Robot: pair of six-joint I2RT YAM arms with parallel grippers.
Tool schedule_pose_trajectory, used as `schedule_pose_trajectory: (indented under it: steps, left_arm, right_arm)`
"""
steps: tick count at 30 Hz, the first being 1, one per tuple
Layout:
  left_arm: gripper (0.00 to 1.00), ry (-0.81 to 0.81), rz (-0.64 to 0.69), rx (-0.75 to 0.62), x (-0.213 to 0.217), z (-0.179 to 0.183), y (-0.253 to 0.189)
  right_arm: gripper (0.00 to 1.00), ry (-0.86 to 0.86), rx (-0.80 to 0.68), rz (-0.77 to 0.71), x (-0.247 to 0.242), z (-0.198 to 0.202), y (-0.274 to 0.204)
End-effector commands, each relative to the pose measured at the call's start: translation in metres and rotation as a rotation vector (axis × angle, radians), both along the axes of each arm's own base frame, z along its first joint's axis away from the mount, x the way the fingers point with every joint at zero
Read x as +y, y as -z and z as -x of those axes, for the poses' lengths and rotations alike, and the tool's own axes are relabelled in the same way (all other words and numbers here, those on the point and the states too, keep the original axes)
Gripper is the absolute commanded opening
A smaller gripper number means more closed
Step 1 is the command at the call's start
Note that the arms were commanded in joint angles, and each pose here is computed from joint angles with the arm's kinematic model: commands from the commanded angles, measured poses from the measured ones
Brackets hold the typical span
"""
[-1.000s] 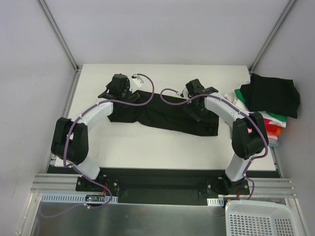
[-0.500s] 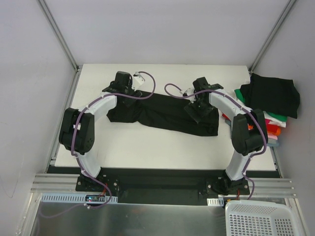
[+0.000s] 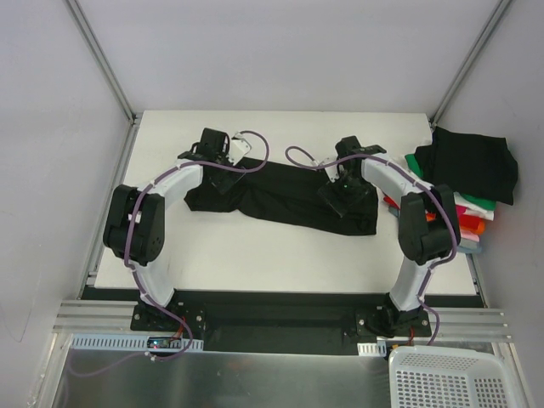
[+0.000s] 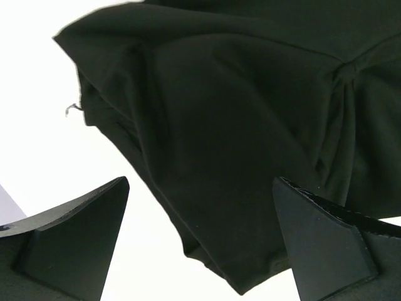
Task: Fold and stack the t-shirts
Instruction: Fold the tshirt
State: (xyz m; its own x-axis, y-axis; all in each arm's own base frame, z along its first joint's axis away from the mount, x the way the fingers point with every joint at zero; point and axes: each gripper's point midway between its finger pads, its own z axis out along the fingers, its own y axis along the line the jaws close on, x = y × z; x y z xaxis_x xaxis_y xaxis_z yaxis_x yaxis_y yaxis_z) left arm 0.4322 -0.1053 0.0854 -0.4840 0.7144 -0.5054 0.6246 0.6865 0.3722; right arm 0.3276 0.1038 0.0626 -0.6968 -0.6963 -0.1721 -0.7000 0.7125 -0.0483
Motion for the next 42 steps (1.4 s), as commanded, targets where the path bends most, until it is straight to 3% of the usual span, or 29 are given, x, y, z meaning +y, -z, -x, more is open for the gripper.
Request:
schedule_pose_trajectory:
  steps: [1, 11, 28, 37, 42]
  left_arm:
    - [0.99, 0.008, 0.015, 0.071, -0.001, 0.007, 0.016]
    - [0.99, 0.037, 0.017, 0.193, -0.007, 0.014, 0.044]
    - [0.99, 0.005, -0.010, 0.284, -0.004, 0.020, 0.060]
    - [0.99, -0.034, -0.028, 0.288, 0.002, 0.022, 0.059]
    - [0.99, -0.056, -0.031, 0.293, 0.005, 0.024, 0.060]
  right_arm:
    - [0.96, -0.012, 0.044, -0.022, 0.001, 0.004, 0.001]
    - [0.96, -0.020, 0.101, -0.008, -0.006, 0.007, 0.015]
    - [0.96, -0.020, 0.111, 0.017, -0.012, -0.001, 0.038]
    - [0.96, -0.017, 0.071, 0.029, -0.012, 0.004, 0.042]
    - [0.96, -0.046, 0.026, 0.113, -0.018, 0.012, 0.047]
